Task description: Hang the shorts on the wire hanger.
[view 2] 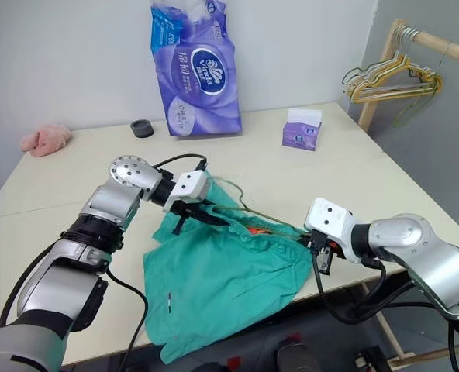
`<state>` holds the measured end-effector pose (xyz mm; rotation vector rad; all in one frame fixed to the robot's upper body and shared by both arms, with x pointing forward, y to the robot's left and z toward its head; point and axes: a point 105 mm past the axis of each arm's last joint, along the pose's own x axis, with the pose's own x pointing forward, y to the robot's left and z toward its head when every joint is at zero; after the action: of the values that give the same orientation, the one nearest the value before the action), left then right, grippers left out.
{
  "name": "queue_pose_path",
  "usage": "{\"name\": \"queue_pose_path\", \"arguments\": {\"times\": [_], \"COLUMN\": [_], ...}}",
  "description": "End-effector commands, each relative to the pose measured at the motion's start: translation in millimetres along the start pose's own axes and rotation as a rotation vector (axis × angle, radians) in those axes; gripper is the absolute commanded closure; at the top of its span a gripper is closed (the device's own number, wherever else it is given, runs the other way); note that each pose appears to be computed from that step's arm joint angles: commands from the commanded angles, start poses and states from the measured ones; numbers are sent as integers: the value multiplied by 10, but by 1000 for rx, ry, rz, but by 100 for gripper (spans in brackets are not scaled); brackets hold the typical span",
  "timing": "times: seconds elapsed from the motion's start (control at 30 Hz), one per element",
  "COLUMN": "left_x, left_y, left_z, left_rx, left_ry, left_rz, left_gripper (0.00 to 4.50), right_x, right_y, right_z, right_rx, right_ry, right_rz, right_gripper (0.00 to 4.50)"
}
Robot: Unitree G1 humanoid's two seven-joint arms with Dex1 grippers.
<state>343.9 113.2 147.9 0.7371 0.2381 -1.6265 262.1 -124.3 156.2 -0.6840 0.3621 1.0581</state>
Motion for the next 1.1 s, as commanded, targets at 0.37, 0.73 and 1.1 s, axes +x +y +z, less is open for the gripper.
{"name": "queue_pose_path", "arguments": {"times": [0.37,0.73,1.1], "left_x": [-8,-112,-124], "left_y": [-12,32,85], "left_z": [2,-20,39], "left_rx": [37,27,37], "left_ry": [9,24,25], "left_rz": [37,80,85], "left_gripper": [450,450,450], "right_x": [-660,-565,22], "right_y": [-454,121,201], "right_z": [-109,-664,-655], "right_rx": [-130,530,755], "right_ry": [77,-69,-155], "right_rz": [-171,-270,-355], "right_gripper": [132,5,5]}}
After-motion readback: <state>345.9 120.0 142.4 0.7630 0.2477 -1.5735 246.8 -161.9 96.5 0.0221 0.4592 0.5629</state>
